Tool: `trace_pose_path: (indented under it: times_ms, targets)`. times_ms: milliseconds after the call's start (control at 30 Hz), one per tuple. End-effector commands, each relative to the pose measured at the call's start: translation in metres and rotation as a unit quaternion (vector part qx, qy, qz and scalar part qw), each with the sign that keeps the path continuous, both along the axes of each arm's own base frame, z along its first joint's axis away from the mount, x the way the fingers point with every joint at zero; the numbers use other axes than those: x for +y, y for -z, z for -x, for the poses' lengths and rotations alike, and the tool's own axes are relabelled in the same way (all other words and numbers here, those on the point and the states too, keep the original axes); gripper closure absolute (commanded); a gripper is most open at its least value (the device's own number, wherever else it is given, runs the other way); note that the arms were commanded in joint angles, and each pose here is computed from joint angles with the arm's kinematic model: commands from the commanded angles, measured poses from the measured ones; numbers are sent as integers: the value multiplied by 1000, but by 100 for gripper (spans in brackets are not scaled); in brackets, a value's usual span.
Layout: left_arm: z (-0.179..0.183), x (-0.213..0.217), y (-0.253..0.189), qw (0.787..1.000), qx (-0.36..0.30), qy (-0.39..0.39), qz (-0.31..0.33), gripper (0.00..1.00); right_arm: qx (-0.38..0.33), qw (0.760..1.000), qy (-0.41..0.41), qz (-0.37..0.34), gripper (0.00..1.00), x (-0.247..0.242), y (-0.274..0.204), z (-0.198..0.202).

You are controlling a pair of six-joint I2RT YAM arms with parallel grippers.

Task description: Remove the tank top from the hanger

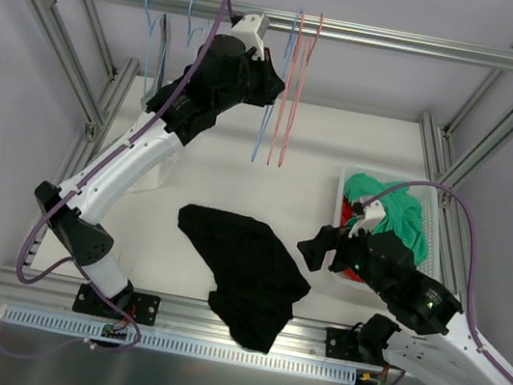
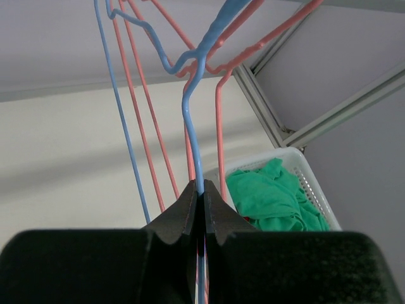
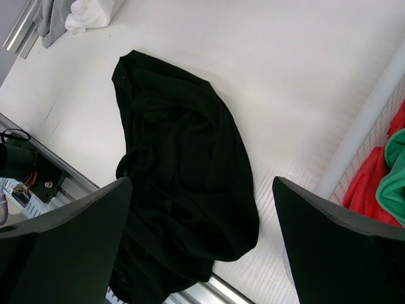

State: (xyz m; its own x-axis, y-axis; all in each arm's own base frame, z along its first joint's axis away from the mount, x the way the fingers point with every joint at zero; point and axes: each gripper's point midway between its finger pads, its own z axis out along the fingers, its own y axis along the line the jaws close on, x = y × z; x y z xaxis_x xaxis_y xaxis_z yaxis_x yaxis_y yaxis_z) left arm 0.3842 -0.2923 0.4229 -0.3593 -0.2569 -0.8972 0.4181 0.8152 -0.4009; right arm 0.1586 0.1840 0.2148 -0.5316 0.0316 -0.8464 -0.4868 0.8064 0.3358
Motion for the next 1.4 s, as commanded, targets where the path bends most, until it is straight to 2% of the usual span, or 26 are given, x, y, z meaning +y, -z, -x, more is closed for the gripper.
trace_pose_path:
  times_ms: [0,200,533,767,900,933,967,1133,1333,1367]
  targets:
    - [-3,-9,-17,999,-10,20,38,100,-11,1000,-9,-6,1,1,-5,1]
    - [-3,-12,17,998,35,15,41,100,4,1000,-21,13,0,6,8,2]
    - [-2,-37,12,995,40,68,66,100,34,997,-62,5,1,39,28,0]
    - [-2,-39,26,994,53,70,59,100,32,998,-63,4,1,42,29,-3]
    - [-3,-20,27,998,38,32,40,59,30,996,-89,7,1,51,29,-1]
    - [1,-12,19,999,27,22,41,42,31,995,-97,15,1,55,31,-2]
    - [2,-5,24,999,27,11,31,33,31,994,-101,19,0,57,32,-2]
    - [22,31,0,999,-13,-30,27,1,25,989,-143,35,1,74,41,-3]
    - [61,73,-8,997,-41,-55,27,1,22,974,-210,81,0,99,70,-2]
    - [64,78,12,998,-27,-60,15,1,21,972,-219,86,1,103,74,-1]
